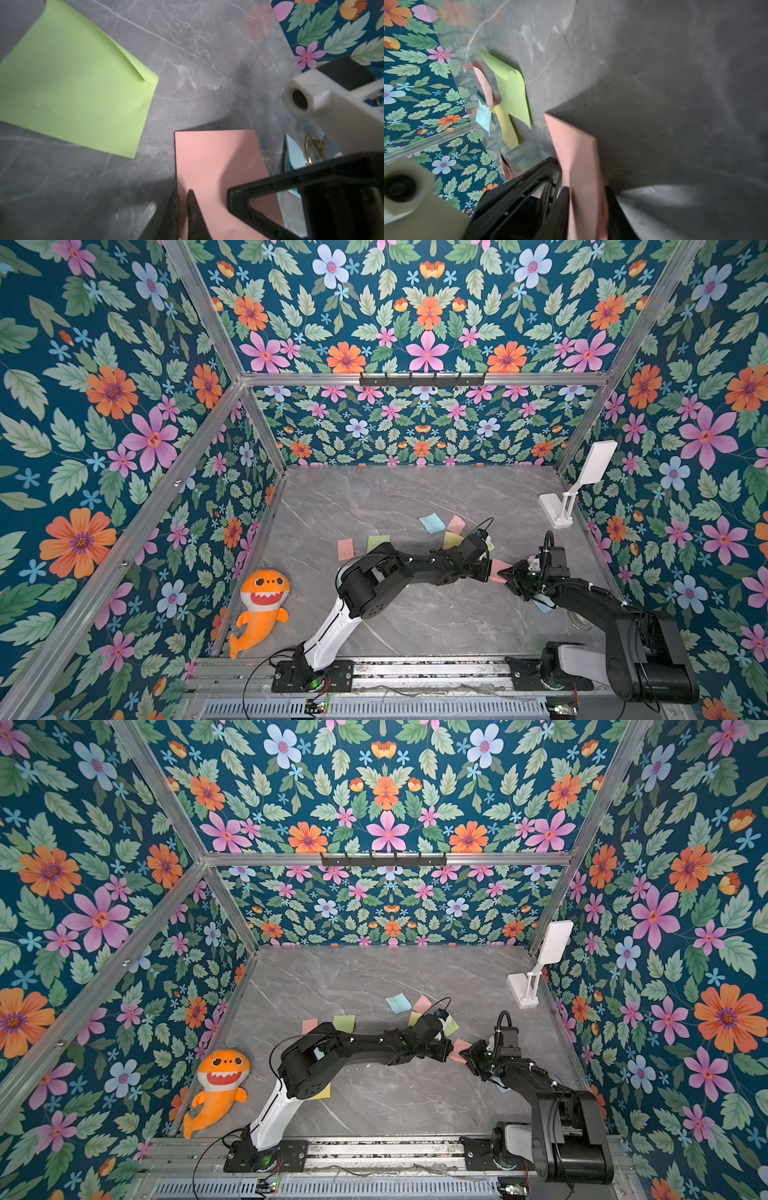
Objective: Tear off pages from different memo pads
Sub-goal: Pick up the memo pad from the center of the board.
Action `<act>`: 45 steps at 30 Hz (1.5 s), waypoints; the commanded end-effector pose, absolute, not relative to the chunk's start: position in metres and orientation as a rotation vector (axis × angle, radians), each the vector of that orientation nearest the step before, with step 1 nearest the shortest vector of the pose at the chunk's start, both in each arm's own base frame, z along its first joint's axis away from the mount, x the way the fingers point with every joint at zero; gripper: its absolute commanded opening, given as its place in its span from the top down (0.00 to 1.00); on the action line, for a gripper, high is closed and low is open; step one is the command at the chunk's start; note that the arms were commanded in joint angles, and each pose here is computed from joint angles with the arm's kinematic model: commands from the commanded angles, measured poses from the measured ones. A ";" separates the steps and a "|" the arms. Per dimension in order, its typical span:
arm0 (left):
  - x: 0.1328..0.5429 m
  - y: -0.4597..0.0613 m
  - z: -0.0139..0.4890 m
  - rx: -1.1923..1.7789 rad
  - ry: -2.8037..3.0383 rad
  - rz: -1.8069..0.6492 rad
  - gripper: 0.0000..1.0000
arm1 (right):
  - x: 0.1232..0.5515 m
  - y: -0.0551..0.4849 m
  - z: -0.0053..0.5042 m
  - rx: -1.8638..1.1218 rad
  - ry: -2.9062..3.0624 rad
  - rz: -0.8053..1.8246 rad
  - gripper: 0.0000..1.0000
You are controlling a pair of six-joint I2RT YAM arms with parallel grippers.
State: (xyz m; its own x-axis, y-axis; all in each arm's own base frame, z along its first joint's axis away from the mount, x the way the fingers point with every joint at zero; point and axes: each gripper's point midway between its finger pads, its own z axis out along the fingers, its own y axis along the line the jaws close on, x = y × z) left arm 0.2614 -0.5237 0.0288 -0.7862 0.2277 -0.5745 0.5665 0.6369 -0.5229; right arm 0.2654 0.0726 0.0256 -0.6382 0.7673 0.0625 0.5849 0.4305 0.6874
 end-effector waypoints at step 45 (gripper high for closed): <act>0.260 -0.320 0.129 -0.146 2.259 -1.535 1.00 | 0.206 0.202 0.141 -0.027 2.625 1.121 0.42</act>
